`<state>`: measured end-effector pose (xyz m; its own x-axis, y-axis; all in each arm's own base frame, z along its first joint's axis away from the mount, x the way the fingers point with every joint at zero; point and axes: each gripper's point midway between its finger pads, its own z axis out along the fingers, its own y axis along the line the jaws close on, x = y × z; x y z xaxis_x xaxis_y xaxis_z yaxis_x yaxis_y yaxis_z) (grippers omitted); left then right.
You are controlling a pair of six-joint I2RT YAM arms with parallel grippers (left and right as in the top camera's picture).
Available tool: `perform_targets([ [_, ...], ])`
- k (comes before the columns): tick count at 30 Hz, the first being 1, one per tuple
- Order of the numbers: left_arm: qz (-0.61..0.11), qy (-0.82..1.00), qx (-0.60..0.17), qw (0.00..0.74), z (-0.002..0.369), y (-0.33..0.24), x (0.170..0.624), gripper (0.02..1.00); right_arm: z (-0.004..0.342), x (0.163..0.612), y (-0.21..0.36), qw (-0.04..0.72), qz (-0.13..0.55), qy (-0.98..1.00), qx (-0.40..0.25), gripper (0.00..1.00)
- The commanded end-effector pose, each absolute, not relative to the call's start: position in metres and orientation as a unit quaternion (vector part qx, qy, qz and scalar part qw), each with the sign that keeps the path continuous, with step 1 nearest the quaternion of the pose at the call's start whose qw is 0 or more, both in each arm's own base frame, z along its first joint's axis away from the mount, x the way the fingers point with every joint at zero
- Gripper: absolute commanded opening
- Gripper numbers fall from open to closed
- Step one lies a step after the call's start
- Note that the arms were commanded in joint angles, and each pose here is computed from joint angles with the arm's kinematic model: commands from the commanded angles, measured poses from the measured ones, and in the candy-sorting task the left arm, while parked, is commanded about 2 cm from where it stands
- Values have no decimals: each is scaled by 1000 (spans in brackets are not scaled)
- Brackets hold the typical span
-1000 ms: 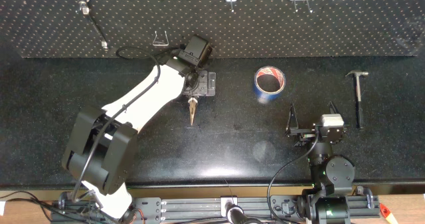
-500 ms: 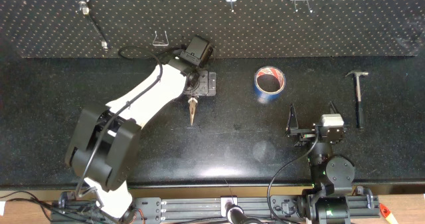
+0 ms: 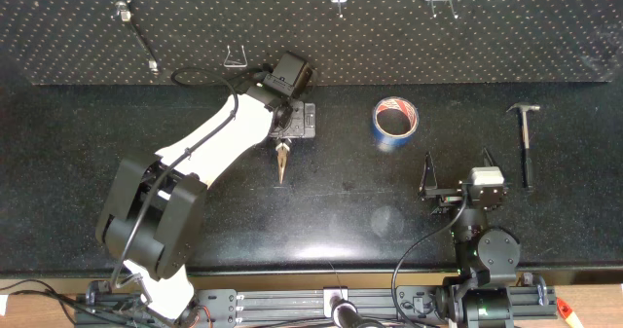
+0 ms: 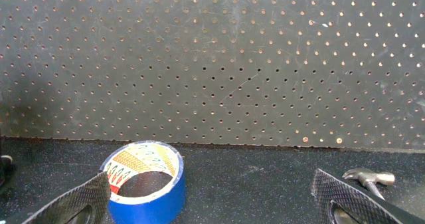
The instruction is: Place Tools Onto Pegboard
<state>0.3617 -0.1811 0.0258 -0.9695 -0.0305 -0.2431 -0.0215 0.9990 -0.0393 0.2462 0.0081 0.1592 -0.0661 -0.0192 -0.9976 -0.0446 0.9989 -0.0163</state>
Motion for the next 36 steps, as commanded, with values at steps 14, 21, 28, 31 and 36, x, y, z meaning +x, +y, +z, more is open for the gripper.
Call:
perform_targets([
  [14,-27,991,-41,125,26,-184,369,796,158,246,10,683,11,730,-26,980],
  [21,-28,992,-42,117,19,-185,367,623,158,246,10,683,11,730,-26,982],
  [28,-34,991,-41,126,21,-188,372,520,158,246,10,683,11,730,-25,982],
  [31,-37,990,-41,128,21,-190,372,507,158,246,10,683,11,730,-25,980],
  [36,-37,990,-41,128,21,-190,372,463,158,246,10,683,11,730,-26,982],
])
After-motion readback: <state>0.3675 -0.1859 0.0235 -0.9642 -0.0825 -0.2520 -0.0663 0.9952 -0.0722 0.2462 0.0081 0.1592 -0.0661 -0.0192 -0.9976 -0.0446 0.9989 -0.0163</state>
